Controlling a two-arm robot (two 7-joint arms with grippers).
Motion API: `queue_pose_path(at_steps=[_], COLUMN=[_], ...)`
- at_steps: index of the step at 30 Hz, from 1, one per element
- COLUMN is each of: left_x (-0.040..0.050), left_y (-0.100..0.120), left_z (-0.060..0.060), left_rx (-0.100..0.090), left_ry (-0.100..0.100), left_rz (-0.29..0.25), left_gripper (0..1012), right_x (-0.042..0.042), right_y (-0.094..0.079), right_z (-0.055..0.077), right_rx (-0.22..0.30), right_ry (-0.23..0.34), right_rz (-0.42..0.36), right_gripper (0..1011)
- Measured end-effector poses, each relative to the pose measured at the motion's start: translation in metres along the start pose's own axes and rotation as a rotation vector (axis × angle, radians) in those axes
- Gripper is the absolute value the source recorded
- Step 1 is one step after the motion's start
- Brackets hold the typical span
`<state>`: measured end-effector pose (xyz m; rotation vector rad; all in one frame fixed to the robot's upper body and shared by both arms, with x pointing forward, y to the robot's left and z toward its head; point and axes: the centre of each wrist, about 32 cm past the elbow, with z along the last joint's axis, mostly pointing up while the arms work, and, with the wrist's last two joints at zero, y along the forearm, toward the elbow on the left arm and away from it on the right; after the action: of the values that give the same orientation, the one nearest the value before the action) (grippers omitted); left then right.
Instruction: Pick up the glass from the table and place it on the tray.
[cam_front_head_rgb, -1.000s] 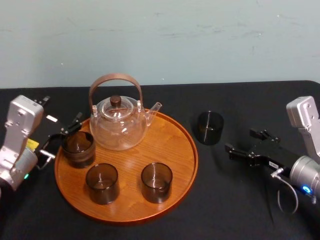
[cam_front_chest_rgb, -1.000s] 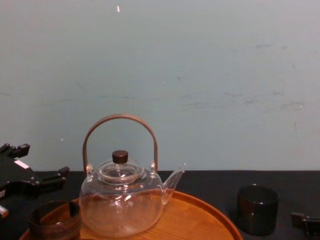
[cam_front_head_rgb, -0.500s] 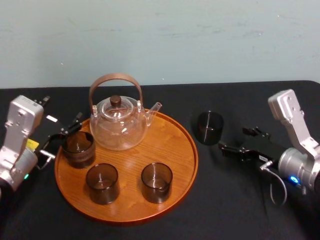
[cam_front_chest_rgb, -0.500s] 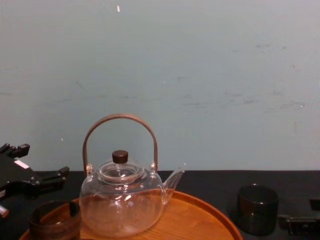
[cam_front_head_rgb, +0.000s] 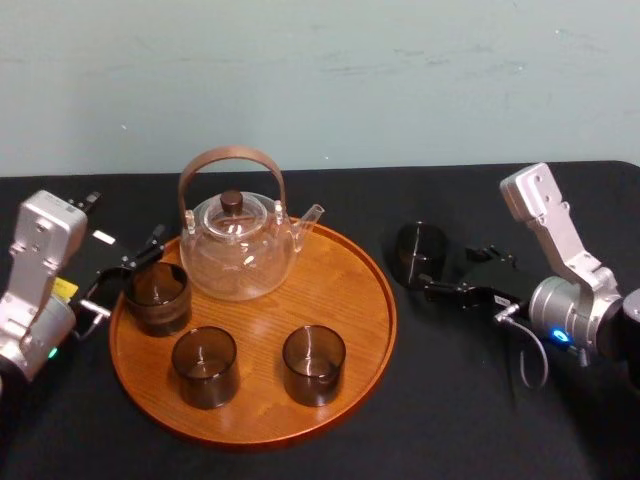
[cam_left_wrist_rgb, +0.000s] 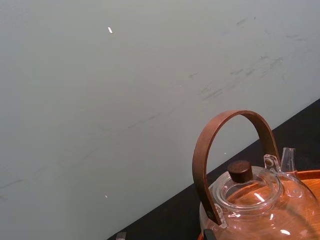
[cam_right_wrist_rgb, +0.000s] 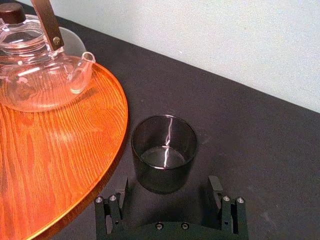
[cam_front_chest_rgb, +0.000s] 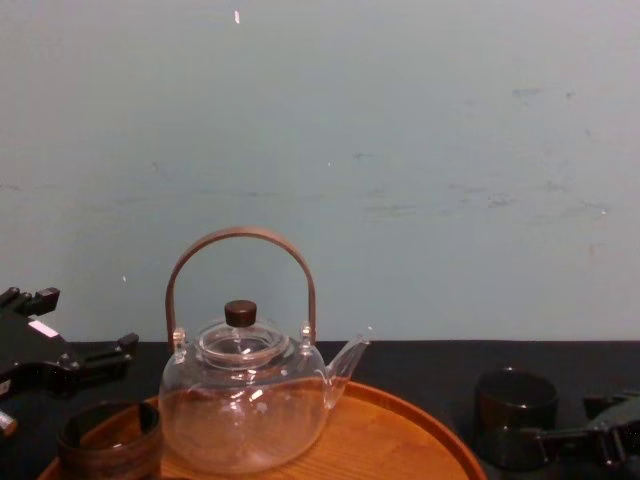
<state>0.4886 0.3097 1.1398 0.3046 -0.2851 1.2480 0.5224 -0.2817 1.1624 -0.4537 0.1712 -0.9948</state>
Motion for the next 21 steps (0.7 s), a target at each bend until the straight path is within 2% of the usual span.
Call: queue_pose_path(at_steps=[21], left_x=[0.0000], left_y=[0.000], left_z=[0.000], left_rx=[0.000], left_ry=[0.000], left_rz=[0.000], left_gripper=[1001], right_x=[0.0025], right_y=[0.028], right_z=[0.009], right_rx=[-0.010], right_ry=[-0.012], right_rz=[0.013], right_gripper=[1002])
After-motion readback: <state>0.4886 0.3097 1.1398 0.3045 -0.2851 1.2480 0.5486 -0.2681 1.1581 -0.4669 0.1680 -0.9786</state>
